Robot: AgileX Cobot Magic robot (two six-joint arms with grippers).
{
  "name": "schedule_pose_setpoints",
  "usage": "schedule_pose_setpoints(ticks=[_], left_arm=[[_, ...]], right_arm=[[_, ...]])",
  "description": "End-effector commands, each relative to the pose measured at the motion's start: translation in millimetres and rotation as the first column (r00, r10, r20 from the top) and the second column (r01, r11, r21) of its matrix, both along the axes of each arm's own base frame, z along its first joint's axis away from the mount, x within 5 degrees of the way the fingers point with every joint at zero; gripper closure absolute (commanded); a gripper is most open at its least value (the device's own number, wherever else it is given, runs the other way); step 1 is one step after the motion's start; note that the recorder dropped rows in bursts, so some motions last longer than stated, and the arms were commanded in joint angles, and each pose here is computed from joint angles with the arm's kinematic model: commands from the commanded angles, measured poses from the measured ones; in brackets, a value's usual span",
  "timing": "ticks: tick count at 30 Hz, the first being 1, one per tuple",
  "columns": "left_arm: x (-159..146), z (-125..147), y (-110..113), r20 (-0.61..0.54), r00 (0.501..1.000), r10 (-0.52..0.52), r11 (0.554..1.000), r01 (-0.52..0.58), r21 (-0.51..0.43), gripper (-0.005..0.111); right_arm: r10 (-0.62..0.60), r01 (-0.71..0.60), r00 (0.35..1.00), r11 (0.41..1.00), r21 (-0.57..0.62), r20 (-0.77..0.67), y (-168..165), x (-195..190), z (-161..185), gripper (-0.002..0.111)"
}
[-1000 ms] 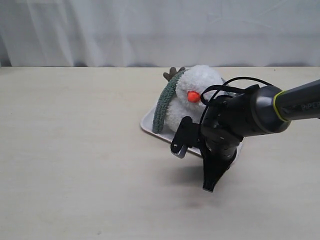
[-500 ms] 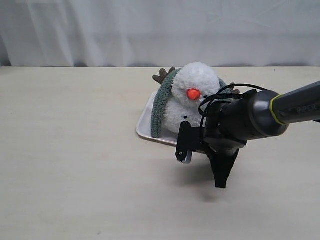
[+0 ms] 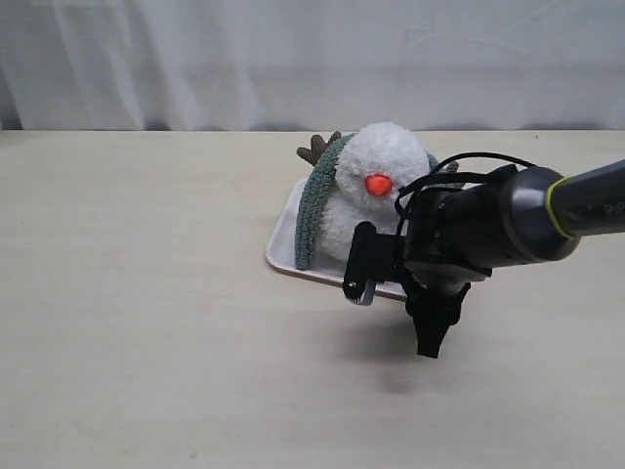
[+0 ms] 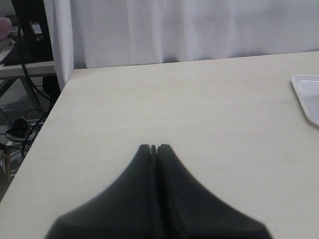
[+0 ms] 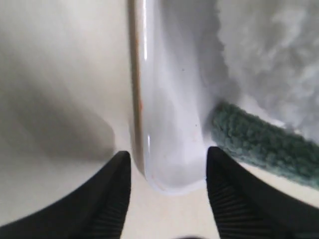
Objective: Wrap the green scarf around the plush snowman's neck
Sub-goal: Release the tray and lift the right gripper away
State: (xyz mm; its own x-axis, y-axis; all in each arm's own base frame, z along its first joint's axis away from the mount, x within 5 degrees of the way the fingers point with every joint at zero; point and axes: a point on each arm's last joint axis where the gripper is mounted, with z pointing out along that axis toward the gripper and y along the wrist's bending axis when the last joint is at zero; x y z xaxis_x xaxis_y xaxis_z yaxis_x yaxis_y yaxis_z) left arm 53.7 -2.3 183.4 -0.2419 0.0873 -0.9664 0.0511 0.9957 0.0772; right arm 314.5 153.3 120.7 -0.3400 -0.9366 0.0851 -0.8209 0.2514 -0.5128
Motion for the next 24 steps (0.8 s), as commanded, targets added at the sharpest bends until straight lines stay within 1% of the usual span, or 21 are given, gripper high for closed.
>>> schedule_pose_setpoints(ticks=[1, 3, 7, 11, 13, 16, 17, 19, 20, 22, 23, 24], left_arm=[[0.2, 0.6, -0.2, 0.013, 1.0, -0.003, 1.0, 0.003, -0.001, 0.107], [0.2, 0.6, -0.2, 0.013, 1.0, -0.003, 1.0, 0.003, -0.001, 0.107], [0.2, 0.6, -0.2, 0.013, 1.0, -0.003, 1.0, 0.003, -0.001, 0.107], [0.2, 0.6, -0.2, 0.013, 1.0, -0.003, 1.0, 0.003, -0.001, 0.107], [0.2, 0.6, -0.2, 0.013, 1.0, -0.003, 1.0, 0.003, -0.001, 0.107], [0.2, 0.6, -0.2, 0.013, 1.0, -0.003, 1.0, 0.003, -0.001, 0.107], [0.2, 0.6, -0.2, 0.013, 1.0, -0.003, 1.0, 0.003, -0.001, 0.107], [0.2, 0.6, -0.2, 0.013, 1.0, -0.003, 1.0, 0.003, -0.001, 0.107], [0.2, 0.6, -0.2, 0.013, 1.0, -0.003, 1.0, 0.003, -0.001, 0.107], [0.2, 0.6, -0.2, 0.013, 1.0, -0.003, 1.0, 0.003, -0.001, 0.107], [0.2, 0.6, -0.2, 0.013, 1.0, -0.003, 1.0, 0.003, -0.001, 0.107], [0.2, 0.6, -0.2, 0.013, 1.0, -0.003, 1.0, 0.003, -0.001, 0.107]], right_arm=[[-0.086, 0.086, 0.996, 0.996, 0.018, -0.009, -4.3, -6.0, 10.5, 0.052], [-0.127, 0.128, 0.992, 0.991, 0.037, -0.02, -5.1, -9.1, 15.3, 0.052], [-0.177, 0.181, 0.983, 0.977, 0.116, -0.044, -3.3, -15.6, 29.3, 0.053], [-0.22, 0.232, 0.972, 0.951, 0.207, -0.079, -2.2, -26.7, 53.6, 0.053], [-0.235, 0.246, 0.969, 0.929, 0.277, -0.073, -1.8, -32.3, 71.5, 0.053], [-0.272, 0.276, 0.96, 0.879, 0.389, -0.067, -2.1, -42.1, 98.2, 0.053], [-0.286, 0.287, 0.956, 0.854, 0.433, -0.068, -2.8, -47.1, 109.5, 0.055], [-0.303, 0.3, 0.95, 0.823, 0.482, -0.073, -4.8, -54.5, 123.9, 0.06], [-0.315, 0.309, 0.946, 0.802, 0.511, -0.077, -6.9, -60.6, 134.3, 0.065], [-0.328, 0.32, 0.941, 0.779, 0.538, -0.084, -11.7, -70.4, 148.7, 0.073], [-0.335, 0.325, 0.938, 0.769, 0.551, -0.086, -14.7, -76.1, 156.4, 0.08], [-0.339, 0.327, 0.937, 0.758, 0.564, -0.087, -17.7, -81.8, 163.9, 0.084]])
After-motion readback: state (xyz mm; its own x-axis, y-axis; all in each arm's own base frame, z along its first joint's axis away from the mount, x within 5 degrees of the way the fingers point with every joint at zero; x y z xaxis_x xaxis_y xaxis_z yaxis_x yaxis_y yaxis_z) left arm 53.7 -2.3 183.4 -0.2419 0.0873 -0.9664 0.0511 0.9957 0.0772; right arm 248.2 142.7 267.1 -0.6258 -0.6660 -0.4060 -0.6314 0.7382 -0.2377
